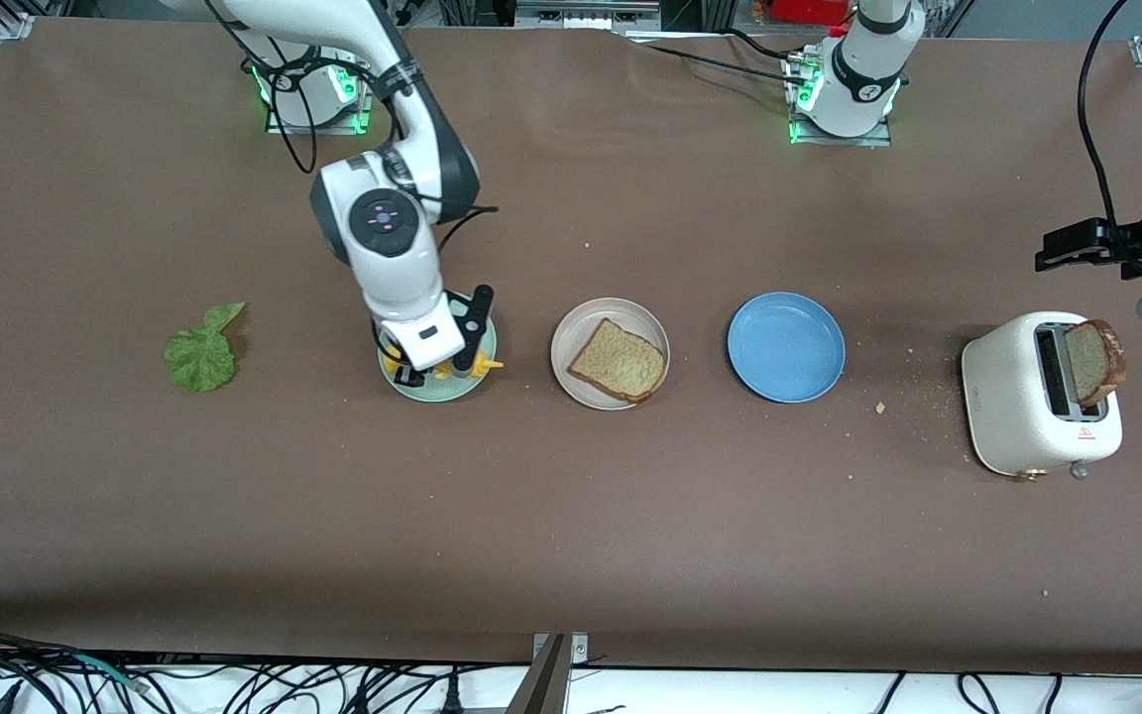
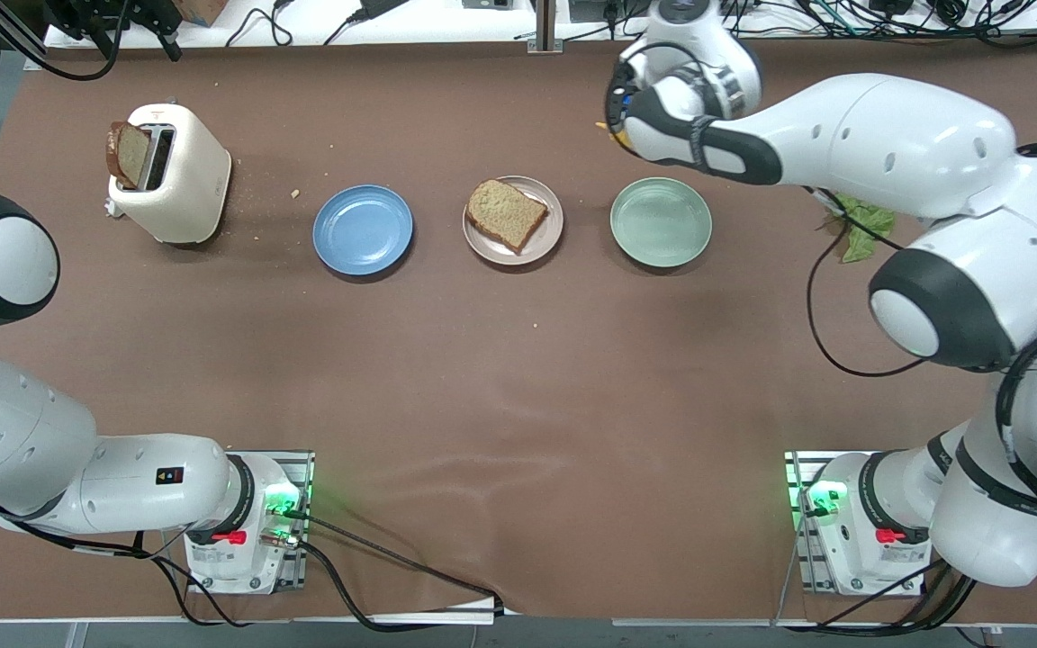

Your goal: Make sandwich in beige plate with both arms

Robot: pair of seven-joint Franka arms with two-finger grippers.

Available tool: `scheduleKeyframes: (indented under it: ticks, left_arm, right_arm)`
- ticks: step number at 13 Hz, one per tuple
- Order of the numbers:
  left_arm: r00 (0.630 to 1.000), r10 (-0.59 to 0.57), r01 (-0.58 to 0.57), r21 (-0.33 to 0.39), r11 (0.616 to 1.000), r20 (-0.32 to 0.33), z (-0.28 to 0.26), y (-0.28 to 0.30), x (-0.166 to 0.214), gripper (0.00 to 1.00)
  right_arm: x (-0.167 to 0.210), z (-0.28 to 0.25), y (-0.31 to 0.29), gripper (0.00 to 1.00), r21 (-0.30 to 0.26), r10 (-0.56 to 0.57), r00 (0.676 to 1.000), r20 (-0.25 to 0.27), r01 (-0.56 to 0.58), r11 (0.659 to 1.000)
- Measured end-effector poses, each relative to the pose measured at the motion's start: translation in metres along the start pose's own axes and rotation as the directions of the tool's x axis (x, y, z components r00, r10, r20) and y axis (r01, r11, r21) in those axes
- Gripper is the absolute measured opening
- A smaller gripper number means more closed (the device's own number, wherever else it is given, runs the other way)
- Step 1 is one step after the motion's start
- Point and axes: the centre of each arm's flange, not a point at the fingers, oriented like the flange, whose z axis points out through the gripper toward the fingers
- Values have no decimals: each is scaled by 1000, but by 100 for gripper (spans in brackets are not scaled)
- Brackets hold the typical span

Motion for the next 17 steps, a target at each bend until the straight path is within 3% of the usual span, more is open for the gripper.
scheduleKeyframes:
  ticks: [3, 6, 8, 10, 14, 17]
  left_arm:
    - [1000, 0, 0, 0, 1000, 1, 0, 0, 0, 100]
    - [1000, 0, 0, 0, 1000, 1, 0, 0, 0, 100]
    - [1000, 0, 0, 0, 1000, 2, 0, 0, 0, 100]
    - [1000, 0, 0, 0, 1000, 2, 0, 0, 0, 100]
    - [1000, 0, 0, 0, 1000, 1, 0, 0, 0, 100]
    - [1000, 0, 0, 0, 1000, 1, 0, 0, 0, 100]
  right_arm:
    - [53, 0, -31, 13, -85, 46, 989, 138, -34, 996]
    - [85, 23, -57, 13, -149, 64, 978, 196, -35, 988]
    - [99, 38, -75, 13, -226, 81, 964, 253, -22, 974]
    - [115, 48, -100, 13, -297, 109, 953, 281, -21, 955]
    - [140, 54, -131, 13, -355, 104, 933, 344, 26, 934]
    - [150, 63, -145, 12, -391, 120, 924, 363, 34, 920]
